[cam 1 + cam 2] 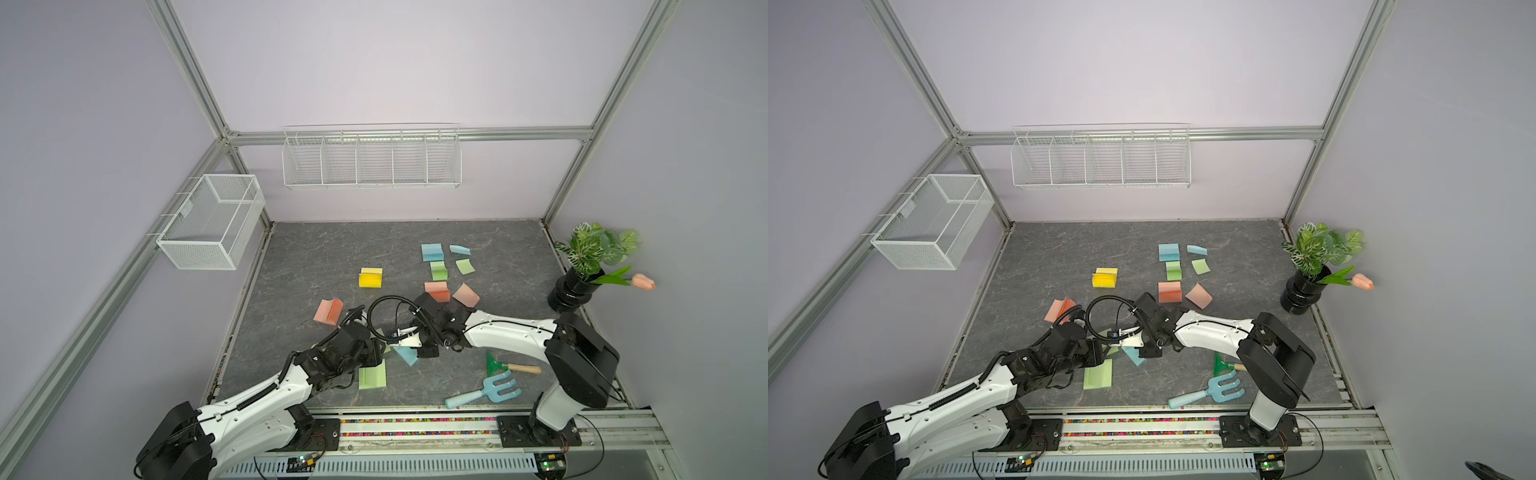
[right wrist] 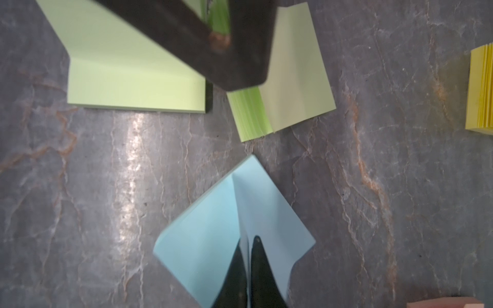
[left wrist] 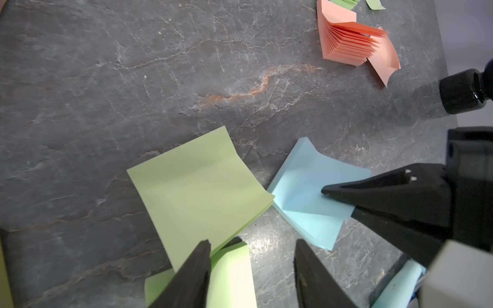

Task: Tear off pages from different memo pads
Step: Pick up the memo pad from the center of the board, then tear off the paper from the memo pad.

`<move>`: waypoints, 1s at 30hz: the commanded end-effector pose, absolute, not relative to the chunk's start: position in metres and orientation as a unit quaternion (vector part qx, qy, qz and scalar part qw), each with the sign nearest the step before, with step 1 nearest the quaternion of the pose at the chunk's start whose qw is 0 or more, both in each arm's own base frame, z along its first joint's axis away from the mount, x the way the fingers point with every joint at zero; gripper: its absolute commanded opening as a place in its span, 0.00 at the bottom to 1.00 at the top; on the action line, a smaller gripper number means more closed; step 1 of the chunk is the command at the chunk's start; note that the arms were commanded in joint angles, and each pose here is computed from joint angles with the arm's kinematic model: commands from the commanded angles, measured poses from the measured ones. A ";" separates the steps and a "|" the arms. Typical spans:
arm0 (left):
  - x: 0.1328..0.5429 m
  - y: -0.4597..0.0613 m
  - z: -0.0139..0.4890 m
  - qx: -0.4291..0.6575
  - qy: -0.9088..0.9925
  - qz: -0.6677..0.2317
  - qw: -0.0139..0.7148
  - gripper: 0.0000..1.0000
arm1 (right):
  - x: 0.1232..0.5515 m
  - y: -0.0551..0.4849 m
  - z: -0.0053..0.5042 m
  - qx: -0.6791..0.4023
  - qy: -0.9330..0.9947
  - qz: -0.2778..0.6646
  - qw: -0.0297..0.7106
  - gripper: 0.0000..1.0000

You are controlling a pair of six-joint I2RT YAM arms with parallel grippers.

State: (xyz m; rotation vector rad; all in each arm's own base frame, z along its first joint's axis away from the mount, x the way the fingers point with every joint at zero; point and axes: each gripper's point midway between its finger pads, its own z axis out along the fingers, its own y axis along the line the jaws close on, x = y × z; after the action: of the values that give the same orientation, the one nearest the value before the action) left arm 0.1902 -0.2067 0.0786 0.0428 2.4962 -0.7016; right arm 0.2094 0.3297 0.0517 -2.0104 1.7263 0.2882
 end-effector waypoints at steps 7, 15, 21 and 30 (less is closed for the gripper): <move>0.193 -0.217 0.105 0.032 0.908 -0.295 0.296 0.55 | 0.214 0.323 0.118 -0.709 0.599 0.135 0.347 0.06; 0.183 -0.259 0.169 0.112 0.835 -0.426 0.328 0.68 | 0.209 0.312 0.171 -0.677 0.587 0.147 0.419 0.07; 0.176 -0.266 0.196 0.149 0.801 -0.463 0.349 0.81 | 0.195 0.307 0.199 -0.661 0.578 0.175 0.446 0.07; 0.171 -0.272 0.213 0.151 0.778 -0.497 0.352 0.95 | 0.170 0.303 0.213 -0.664 0.549 0.220 0.457 0.07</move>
State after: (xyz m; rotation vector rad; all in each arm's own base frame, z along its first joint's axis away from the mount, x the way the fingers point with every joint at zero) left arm 0.1741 -0.2648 0.1856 0.3680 2.1031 -1.2092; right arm 0.1802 0.3017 0.2122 -1.6348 1.3686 0.4742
